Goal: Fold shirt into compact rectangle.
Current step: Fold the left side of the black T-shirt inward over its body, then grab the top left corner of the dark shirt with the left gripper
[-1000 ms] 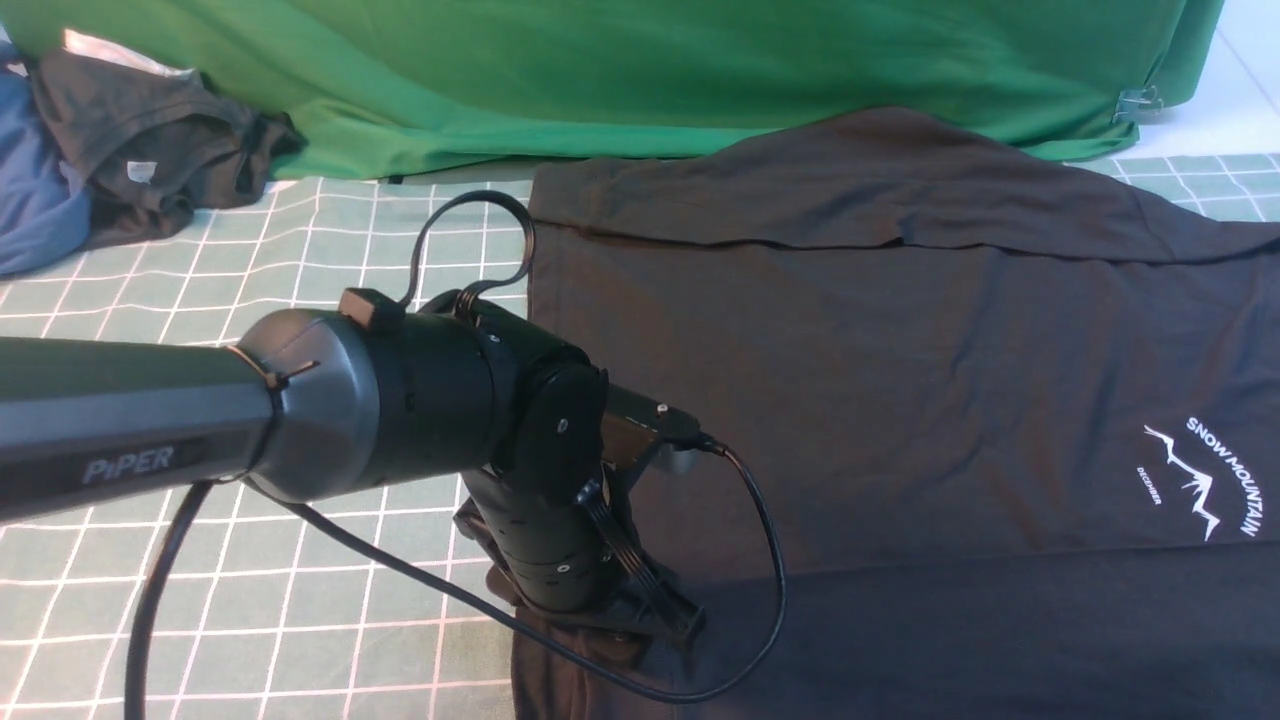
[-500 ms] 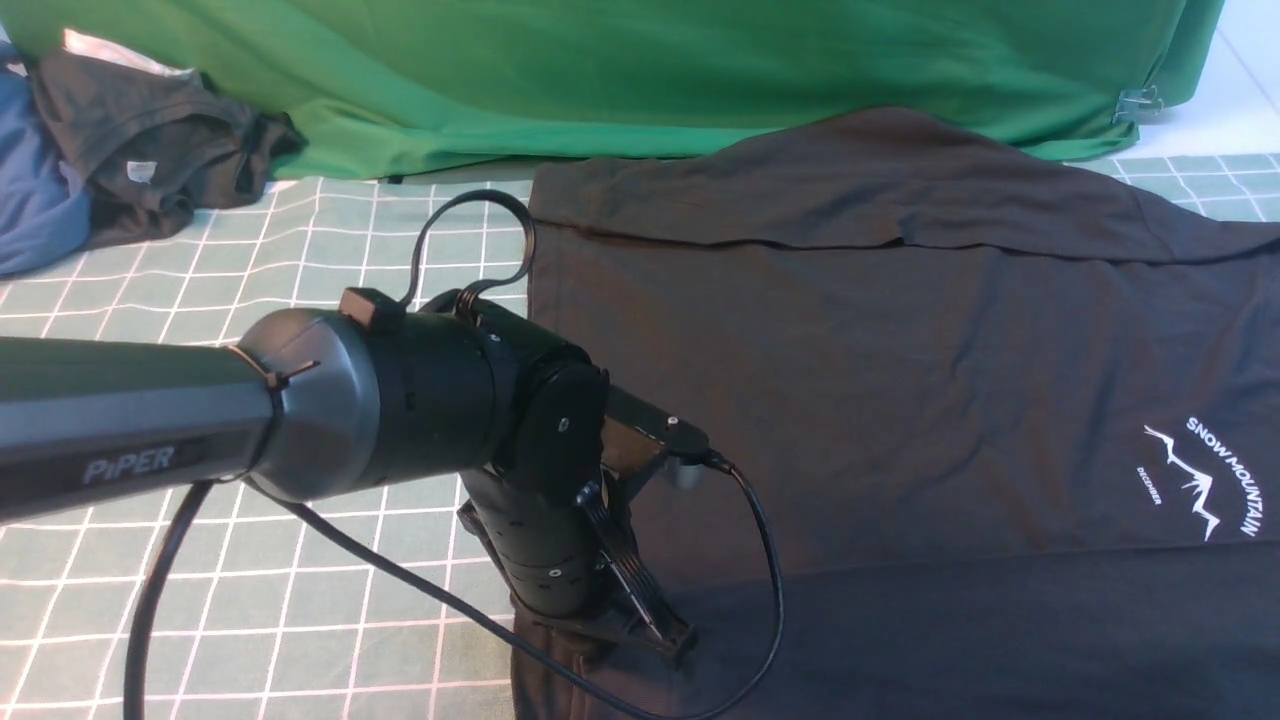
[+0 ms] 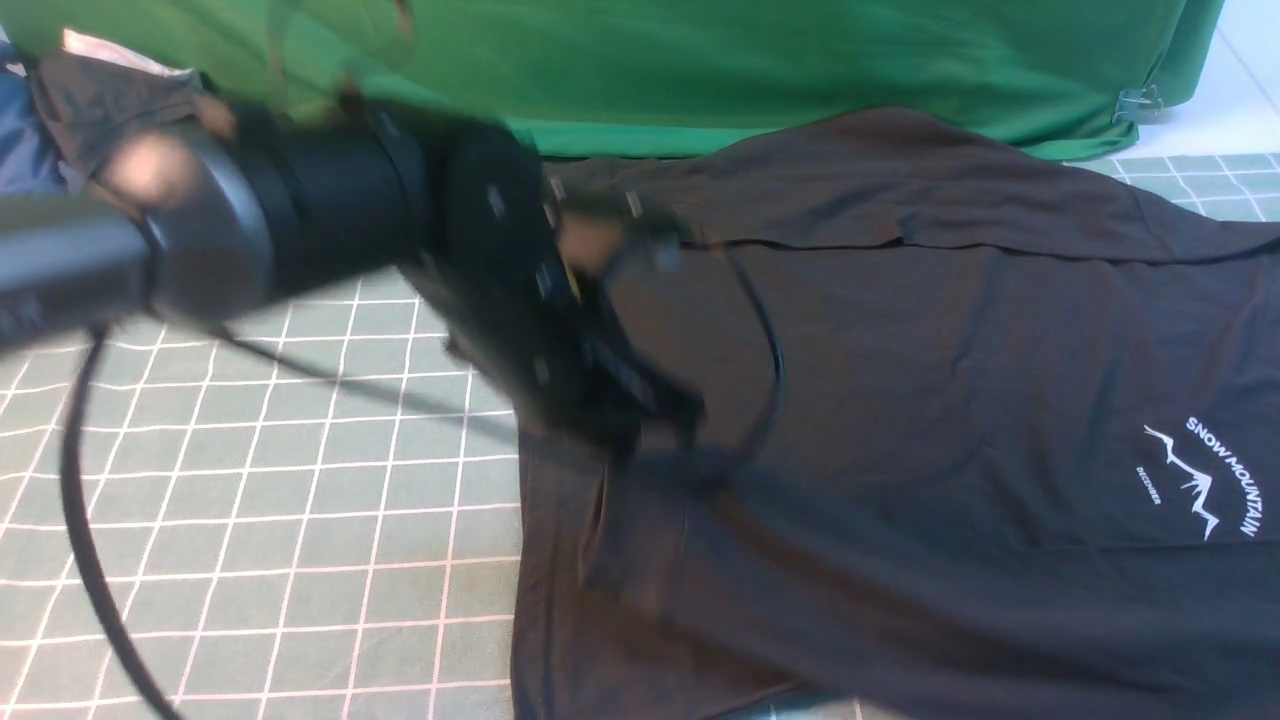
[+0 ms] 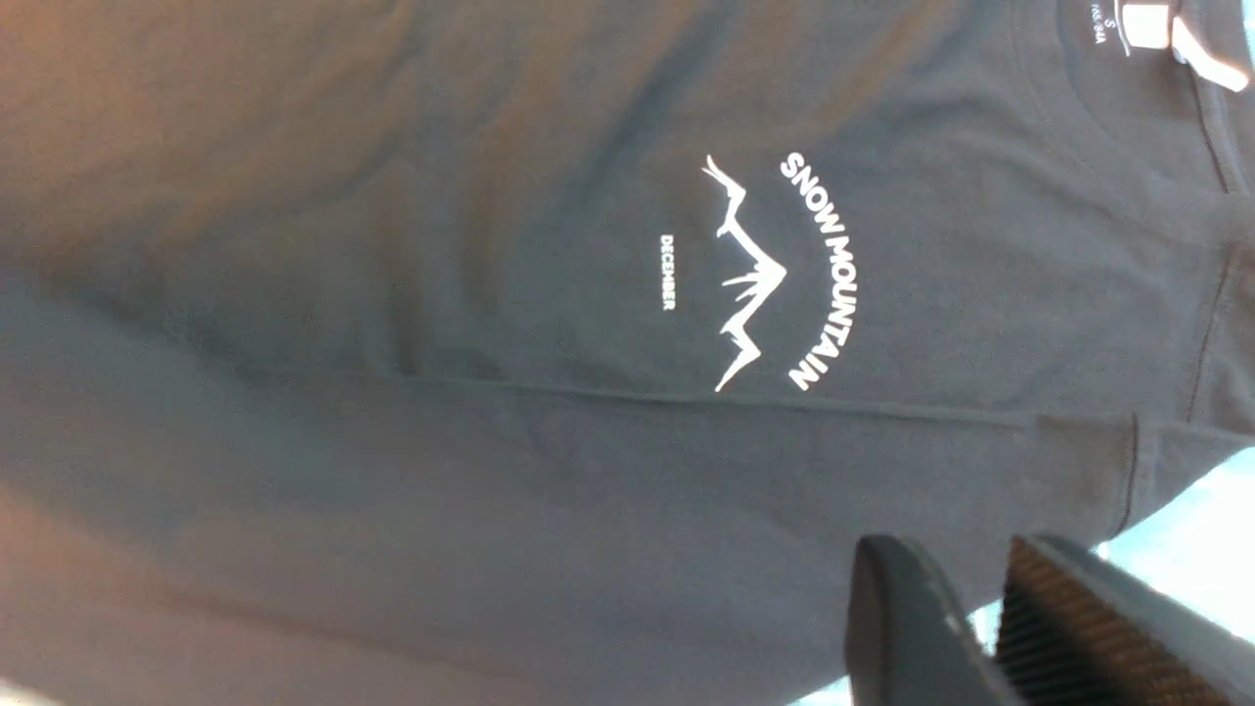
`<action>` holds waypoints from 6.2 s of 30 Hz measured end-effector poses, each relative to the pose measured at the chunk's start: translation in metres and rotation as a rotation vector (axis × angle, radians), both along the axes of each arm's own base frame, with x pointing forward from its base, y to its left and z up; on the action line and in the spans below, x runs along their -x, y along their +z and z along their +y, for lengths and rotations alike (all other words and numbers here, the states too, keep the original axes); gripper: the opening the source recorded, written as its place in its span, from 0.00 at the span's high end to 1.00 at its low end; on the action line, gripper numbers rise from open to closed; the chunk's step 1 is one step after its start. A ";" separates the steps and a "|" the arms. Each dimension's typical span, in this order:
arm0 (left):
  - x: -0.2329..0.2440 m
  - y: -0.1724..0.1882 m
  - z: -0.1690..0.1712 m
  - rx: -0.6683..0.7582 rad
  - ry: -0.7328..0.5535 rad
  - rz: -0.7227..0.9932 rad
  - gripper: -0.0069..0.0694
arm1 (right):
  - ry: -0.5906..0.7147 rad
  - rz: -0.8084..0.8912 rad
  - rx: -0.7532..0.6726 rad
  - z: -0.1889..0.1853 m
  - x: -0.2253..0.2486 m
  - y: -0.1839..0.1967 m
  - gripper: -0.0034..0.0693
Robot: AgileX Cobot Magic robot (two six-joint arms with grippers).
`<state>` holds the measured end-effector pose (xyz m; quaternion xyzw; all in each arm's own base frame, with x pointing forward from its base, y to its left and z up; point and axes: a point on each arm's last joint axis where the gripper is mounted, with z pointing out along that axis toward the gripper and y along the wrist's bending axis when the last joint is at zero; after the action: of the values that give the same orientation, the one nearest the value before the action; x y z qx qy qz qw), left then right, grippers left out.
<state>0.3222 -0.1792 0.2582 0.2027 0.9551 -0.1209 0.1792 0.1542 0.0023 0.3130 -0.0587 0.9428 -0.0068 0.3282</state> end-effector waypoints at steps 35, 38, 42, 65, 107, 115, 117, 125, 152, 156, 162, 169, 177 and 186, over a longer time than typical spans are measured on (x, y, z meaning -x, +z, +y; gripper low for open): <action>-0.051 -0.080 -0.038 -0.137 -0.168 0.233 0.25 | -0.016 -0.023 -0.013 0.000 -0.002 0.001 0.69; -0.051 -0.085 -0.040 -0.127 -0.164 0.253 0.24 | -0.017 -0.026 -0.014 0.000 -0.002 0.001 0.68; -0.049 -0.097 -0.045 -0.084 -0.160 0.322 0.23 | -0.019 -0.036 -0.015 0.000 -0.003 0.002 0.68; -0.072 -0.039 -0.019 -0.006 -0.071 0.221 0.85 | -0.020 -0.082 -0.016 0.000 -0.007 0.004 0.64; -0.223 -0.067 0.088 0.217 0.463 -0.159 0.19 | -0.048 -0.095 -0.042 0.000 -0.008 0.005 0.63; -0.233 -0.094 0.090 0.291 0.518 -0.155 0.19 | -0.050 -0.095 -0.044 0.000 -0.008 0.005 0.63; -0.235 -0.097 0.088 0.310 0.527 -0.164 0.19 | -0.050 -0.095 -0.044 0.000 -0.008 0.005 0.63; -0.237 -0.104 0.088 0.318 0.535 -0.162 0.19 | -0.050 -0.095 -0.045 0.000 -0.008 0.005 0.63; -0.246 -0.110 0.089 0.328 0.495 -0.270 0.72 | -0.050 -0.095 -0.045 0.000 -0.008 0.005 0.63; -0.247 -0.110 0.090 0.323 0.495 -0.286 0.63 | -0.051 -0.095 -0.047 0.000 -0.008 0.005 0.63; -0.247 -0.110 0.090 0.322 0.495 -0.287 0.53 | -0.062 -0.094 -0.058 0.000 -0.008 0.005 0.63; -0.247 -0.119 0.090 0.309 0.495 -0.278 0.59 | -0.083 -0.091 -0.089 0.001 -0.008 0.005 0.63; -0.247 -0.124 0.090 0.292 0.464 -0.276 0.88 | -0.087 -0.074 -0.098 0.002 -0.007 0.004 0.63; -0.246 -0.093 0.092 0.268 0.436 -0.347 0.89 | -0.087 -0.067 -0.098 0.002 -0.006 0.004 0.63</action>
<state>0.5680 -0.0868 0.1656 -0.0148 0.9068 -0.1682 0.3864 0.1607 0.0039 0.3167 -0.0012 0.9322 0.0230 0.3613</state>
